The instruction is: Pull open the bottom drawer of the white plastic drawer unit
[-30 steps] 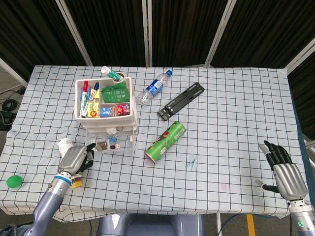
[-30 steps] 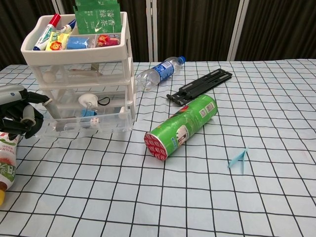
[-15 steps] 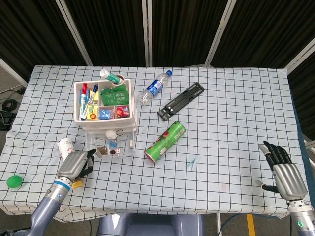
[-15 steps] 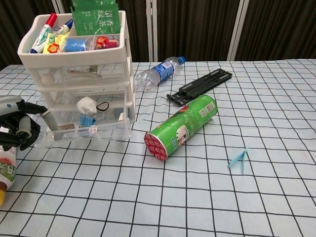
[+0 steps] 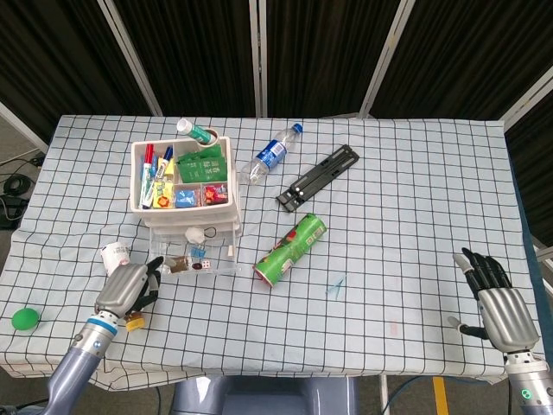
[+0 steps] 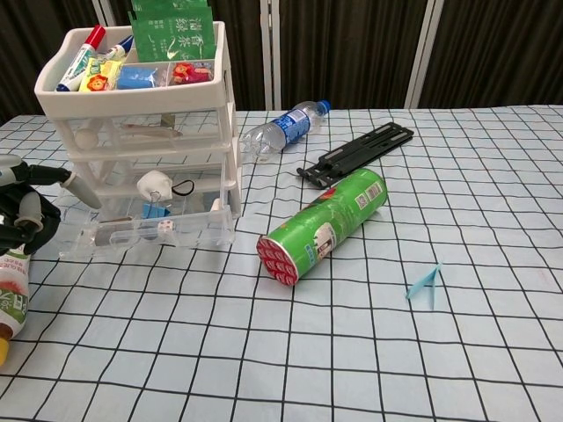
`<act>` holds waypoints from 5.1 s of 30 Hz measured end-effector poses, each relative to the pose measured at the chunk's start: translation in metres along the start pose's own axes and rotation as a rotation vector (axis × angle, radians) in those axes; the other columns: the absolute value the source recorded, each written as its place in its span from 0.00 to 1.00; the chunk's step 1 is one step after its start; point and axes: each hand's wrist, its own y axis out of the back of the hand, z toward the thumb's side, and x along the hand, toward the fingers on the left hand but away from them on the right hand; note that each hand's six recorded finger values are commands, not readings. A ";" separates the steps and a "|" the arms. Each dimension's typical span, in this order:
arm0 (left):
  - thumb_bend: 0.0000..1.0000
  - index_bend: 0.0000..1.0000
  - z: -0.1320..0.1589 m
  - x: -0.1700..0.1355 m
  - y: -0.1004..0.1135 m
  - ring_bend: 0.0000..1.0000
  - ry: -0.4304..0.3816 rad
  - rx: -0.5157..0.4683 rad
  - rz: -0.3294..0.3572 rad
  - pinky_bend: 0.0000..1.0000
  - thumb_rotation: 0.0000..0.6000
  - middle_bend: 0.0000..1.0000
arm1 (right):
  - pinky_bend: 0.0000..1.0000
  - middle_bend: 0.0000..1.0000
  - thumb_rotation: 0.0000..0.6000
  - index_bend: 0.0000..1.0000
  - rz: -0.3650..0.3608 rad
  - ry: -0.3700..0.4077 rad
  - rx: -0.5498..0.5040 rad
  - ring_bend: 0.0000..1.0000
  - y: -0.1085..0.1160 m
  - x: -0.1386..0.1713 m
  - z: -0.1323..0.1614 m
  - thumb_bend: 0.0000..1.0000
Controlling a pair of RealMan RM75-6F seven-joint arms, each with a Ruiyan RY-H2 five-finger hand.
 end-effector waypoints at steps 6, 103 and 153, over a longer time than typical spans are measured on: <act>1.00 0.23 -0.003 -0.008 0.011 0.75 -0.016 0.053 0.027 0.62 1.00 0.73 | 0.00 0.00 1.00 0.02 0.003 0.000 0.003 0.00 -0.001 0.000 0.000 0.02; 0.12 0.43 0.091 0.090 0.016 0.89 -0.322 1.375 0.233 0.77 1.00 0.97 | 0.00 0.00 1.00 0.03 0.002 -0.056 -0.055 0.00 0.005 -0.013 -0.020 0.02; 0.14 0.49 0.076 0.117 0.000 0.89 -0.472 1.619 0.262 0.77 1.00 0.97 | 0.00 0.00 1.00 0.03 -0.013 -0.068 -0.070 0.00 0.009 -0.015 -0.025 0.02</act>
